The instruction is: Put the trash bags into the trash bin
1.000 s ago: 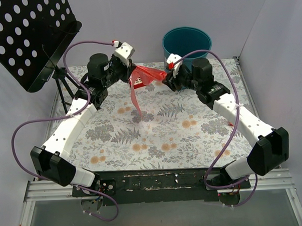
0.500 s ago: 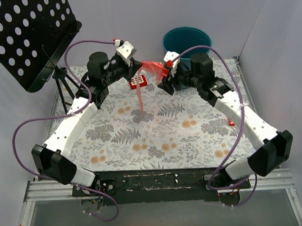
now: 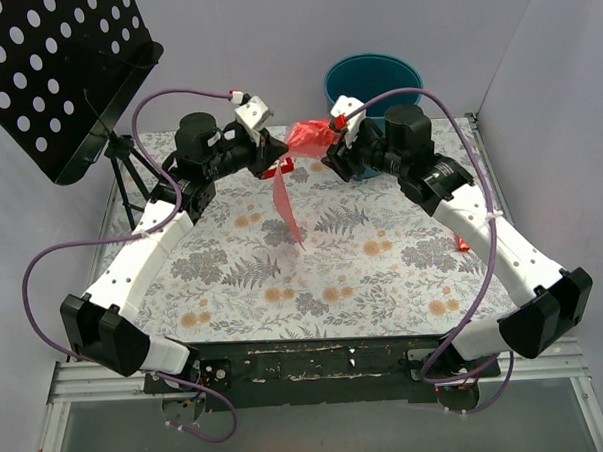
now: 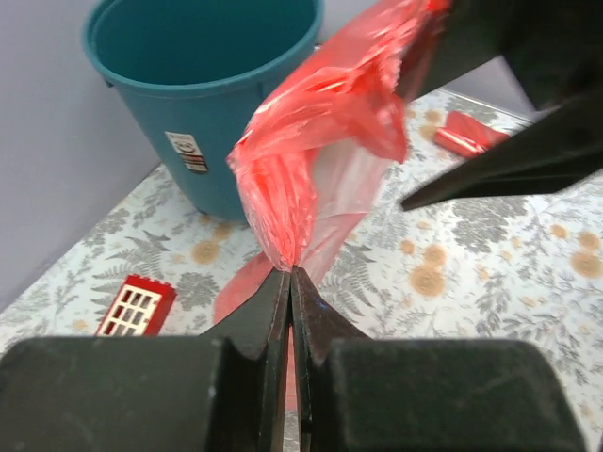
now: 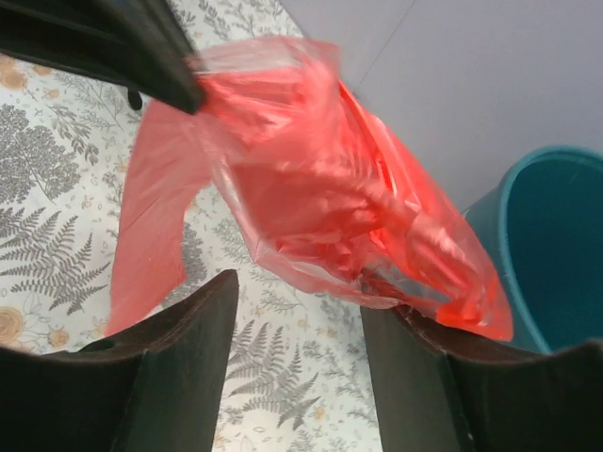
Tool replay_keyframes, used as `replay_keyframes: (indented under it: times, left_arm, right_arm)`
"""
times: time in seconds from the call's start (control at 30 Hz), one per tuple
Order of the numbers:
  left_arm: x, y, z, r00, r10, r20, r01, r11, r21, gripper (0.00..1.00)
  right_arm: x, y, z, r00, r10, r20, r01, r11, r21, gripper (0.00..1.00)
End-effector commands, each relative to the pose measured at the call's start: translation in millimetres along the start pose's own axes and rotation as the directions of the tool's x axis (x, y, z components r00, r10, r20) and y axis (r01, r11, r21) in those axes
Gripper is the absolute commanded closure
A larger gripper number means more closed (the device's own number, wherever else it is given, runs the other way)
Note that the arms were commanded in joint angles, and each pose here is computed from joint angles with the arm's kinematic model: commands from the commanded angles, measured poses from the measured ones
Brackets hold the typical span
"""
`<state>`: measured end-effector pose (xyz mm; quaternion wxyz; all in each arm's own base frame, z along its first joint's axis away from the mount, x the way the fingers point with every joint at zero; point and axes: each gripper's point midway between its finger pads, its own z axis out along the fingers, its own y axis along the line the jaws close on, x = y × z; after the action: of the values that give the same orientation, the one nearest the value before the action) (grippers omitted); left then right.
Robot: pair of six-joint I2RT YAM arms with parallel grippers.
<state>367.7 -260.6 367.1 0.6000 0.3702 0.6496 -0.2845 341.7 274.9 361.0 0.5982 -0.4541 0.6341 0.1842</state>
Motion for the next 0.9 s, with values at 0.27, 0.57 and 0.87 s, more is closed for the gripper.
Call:
replay_keyframes:
  times: [0.27,0.57,0.87]
  left_arm:
    - [5,-48,-33,0.999,-0.033,0.015,0.03,0.989,0.148,1.0]
    - [21,-30,-36,0.998,0.035,-0.054,-0.032,0.998,0.052,0.49]
    - [2,3,-30,0.984,0.179,0.004,-0.178,0.98,-0.091,0.35]
  right_arm:
    - [-13,-4,16,0.974,0.208,0.095,-0.203,0.977,-0.061,0.99]
    - [-23,-5,15,0.967,0.221,0.127,-0.209,0.973,-0.101,0.99]
    - [-13,4,10,0.976,0.197,0.098,-0.184,0.975,-0.125,0.99]
